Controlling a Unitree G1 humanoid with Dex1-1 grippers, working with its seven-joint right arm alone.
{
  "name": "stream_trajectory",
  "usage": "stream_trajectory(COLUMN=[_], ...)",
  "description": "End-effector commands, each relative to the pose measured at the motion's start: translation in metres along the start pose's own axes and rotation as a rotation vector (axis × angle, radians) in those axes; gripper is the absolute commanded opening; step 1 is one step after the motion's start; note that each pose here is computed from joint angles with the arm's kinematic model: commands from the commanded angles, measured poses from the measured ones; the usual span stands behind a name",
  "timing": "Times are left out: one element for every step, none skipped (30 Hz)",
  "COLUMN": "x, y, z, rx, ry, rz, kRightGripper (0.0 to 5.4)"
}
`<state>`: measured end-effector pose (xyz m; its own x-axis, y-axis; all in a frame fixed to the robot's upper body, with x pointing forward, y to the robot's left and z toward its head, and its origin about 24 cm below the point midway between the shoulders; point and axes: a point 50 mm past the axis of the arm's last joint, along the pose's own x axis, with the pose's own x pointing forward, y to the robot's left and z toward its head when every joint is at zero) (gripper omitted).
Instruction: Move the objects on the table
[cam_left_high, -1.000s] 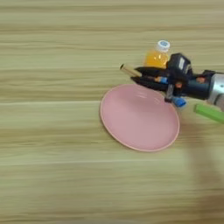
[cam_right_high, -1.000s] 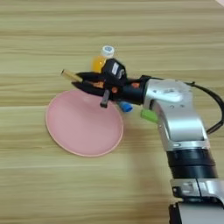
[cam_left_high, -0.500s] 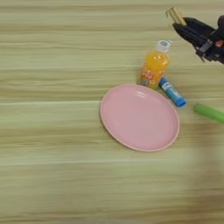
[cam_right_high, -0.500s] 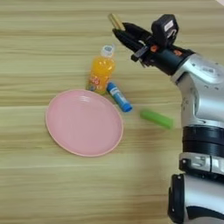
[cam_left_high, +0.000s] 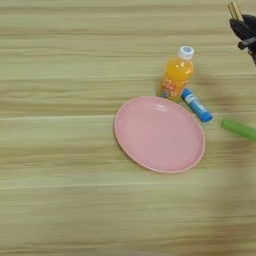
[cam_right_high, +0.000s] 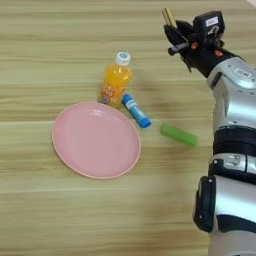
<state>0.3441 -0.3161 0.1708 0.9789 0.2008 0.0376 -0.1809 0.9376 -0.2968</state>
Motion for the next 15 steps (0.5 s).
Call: stream_trajectory(x=[0.007,0.007,0.008,0.009,0.009,0.009,0.009,0.009,0.009,0.009,0.009,0.009,0.008,0.008,0.007], y=[-0.021,-0.021,-0.021,-0.020,-0.020,-0.020,-0.020,-0.019,-0.018,-0.018,-0.017,-0.017,-0.017,-0.017,-0.017], z=[0.032,0.027,0.023,0.020,0.017,0.013,0.011,0.007,0.003,0.001,-0.002,-0.005,-0.009,-0.012,-0.013], rx=[-0.142,-0.152,-0.152,-0.162,-0.175,-0.184,-0.190,-0.206,-0.217,-0.225,-0.244,-0.267,-0.279,-0.286,-0.288], ry=[-0.060,-0.038,-0.024,-0.008,0.007,0.021,0.028,0.050,0.067,0.078,0.092,0.108,0.126,0.140,0.147], rz=[-0.086,-0.088,-0.085,-0.083,-0.085,-0.085,-0.086,-0.084,-0.081,-0.079,-0.080,-0.088,-0.092,-0.093,-0.094], kRightGripper=[0.88,0.88,0.88,0.88,0.88,0.88,0.88,0.88,0.88,0.88,0.88,0.88,0.88,0.88,0.88])
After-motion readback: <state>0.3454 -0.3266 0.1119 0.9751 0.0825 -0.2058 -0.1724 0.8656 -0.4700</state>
